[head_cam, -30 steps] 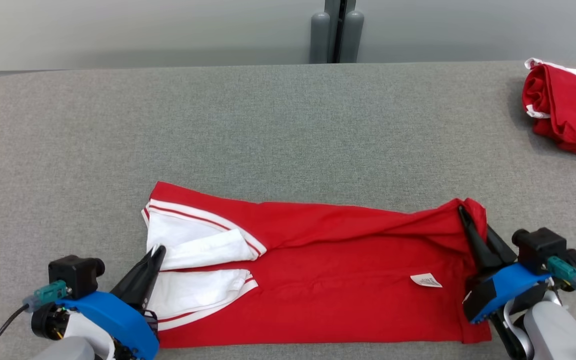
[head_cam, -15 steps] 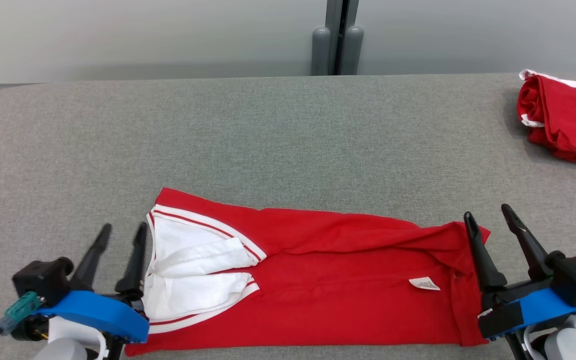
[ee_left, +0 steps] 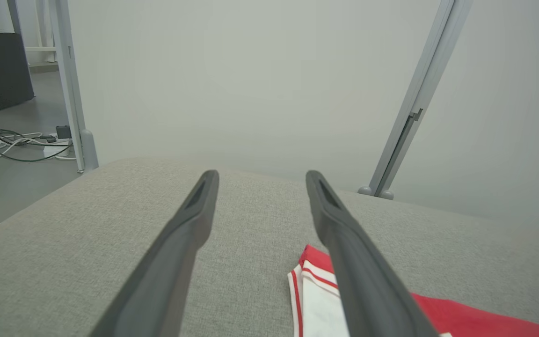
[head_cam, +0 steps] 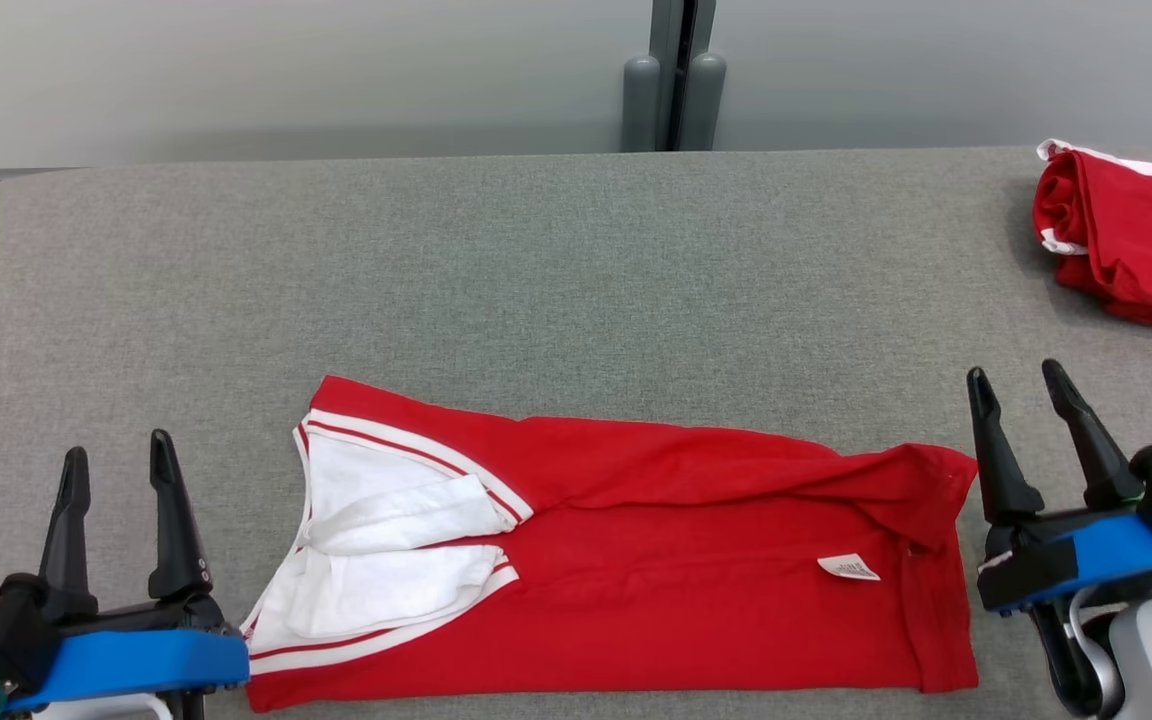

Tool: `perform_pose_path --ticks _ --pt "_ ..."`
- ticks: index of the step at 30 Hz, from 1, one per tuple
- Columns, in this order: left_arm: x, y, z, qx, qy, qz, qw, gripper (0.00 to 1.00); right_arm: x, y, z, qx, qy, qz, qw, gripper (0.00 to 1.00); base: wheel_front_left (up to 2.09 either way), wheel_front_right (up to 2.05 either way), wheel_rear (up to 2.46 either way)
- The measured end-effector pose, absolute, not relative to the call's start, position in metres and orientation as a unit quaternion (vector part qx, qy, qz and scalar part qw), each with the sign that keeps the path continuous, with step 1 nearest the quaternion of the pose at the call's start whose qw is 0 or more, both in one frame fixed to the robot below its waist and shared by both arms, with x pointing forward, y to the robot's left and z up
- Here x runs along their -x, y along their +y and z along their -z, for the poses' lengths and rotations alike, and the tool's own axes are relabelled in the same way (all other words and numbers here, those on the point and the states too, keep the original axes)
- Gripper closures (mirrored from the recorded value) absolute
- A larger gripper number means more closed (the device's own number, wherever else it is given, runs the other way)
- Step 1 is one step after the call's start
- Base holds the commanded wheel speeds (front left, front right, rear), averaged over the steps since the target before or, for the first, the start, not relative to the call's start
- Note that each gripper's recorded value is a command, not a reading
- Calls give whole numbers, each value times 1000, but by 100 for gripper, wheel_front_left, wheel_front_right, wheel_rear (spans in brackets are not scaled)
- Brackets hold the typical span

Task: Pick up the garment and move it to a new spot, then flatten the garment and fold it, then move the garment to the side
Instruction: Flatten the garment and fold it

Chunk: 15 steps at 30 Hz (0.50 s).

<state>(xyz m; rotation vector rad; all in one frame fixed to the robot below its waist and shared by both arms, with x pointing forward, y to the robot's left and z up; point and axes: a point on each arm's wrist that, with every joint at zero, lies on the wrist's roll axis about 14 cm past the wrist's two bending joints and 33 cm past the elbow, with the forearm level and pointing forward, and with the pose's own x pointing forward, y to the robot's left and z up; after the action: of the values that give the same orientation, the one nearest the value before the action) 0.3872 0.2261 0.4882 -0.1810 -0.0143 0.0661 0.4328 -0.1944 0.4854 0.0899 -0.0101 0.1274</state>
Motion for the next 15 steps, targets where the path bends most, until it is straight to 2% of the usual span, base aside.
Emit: perform_pose_path --ticks 3,6,15 --pt "-384 229 -487 92 -12 -41 995 0 -441 -197 -482 -56 4 -54 997 0 0 0 0" --pt "-378 230 -484 95 -12 -48 994 0 -447 -197 -464 -71 50 -47 995 0 0 0 0" --pt "-372 235 -479 90 -9 -59 994 0 -423 -186 -405 -86 178 -51 979 0 0 0 0"
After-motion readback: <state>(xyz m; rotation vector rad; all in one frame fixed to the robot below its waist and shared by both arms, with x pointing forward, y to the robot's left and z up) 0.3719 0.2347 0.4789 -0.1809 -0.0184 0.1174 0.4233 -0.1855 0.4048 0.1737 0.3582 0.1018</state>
